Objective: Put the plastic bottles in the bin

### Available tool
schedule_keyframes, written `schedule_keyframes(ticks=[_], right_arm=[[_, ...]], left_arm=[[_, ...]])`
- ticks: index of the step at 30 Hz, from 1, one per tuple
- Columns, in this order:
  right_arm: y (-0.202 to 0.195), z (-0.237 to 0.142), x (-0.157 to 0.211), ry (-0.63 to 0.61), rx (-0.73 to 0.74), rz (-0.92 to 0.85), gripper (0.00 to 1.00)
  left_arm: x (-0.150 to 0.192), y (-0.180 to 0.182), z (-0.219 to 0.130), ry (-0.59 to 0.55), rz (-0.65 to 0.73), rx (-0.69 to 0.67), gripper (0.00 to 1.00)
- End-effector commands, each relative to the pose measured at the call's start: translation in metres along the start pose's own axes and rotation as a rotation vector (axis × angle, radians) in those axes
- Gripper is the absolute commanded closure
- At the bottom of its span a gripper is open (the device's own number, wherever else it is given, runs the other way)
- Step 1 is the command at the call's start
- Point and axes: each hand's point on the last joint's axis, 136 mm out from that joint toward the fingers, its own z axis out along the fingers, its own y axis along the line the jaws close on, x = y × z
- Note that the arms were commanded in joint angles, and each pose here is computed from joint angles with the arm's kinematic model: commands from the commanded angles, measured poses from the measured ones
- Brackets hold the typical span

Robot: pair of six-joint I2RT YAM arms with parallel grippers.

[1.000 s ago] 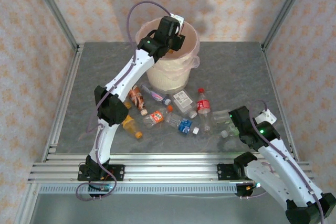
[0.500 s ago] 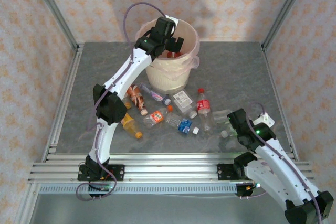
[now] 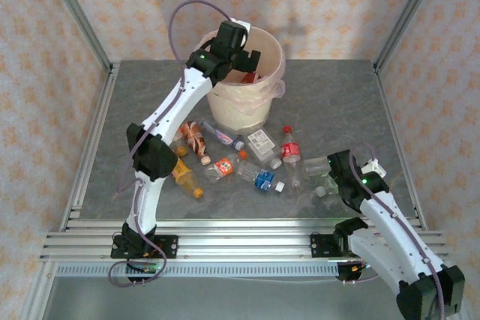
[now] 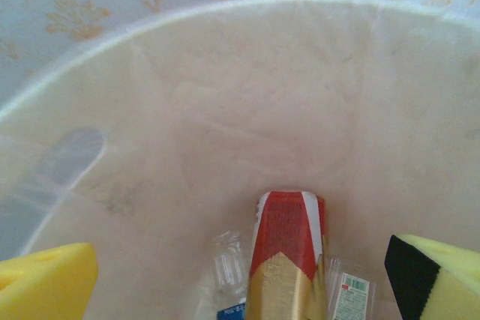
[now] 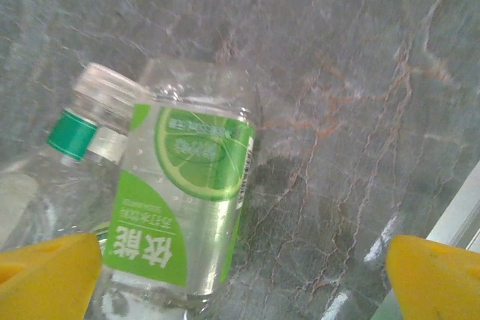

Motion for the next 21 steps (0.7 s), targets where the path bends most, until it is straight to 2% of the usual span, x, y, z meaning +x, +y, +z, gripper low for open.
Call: schedule_keyframes(ticks=[1,5,6,10,16,21], right_arm=[[0.012,0.009,0.011,0.071,-0.060,-0.014,0.03],[0.018,0.012,0.011,0.090,-0.083,-0.009,0.03],[0.019,0.012,0.011,0.093,-0.086,-0.010,0.03],[0.025,0.014,0.010,0.098,-0.100,-0.014,0.03],[0.028,0.016,0.005,0.083,-0.089,-0.023,0.03],[0.031,0.023,0.004,0.082,-0.089,-0.023,0.05]], left_arm=[[-0.048,0.012,-0.073,-0.121,-0.084,0.033,0.00],[-0.051,0.016,-0.098,-0.142,-0.138,0.053,0.00],[-0.057,0.020,-0.116,-0.172,-0.159,0.063,0.00],[-0.049,0.021,-0.142,-0.217,-0.228,0.120,0.00],[-0.026,0.032,-0.175,-0.272,-0.312,0.137,0.00],[0.003,0.054,-0.196,-0.297,-0.375,0.068,0.00]])
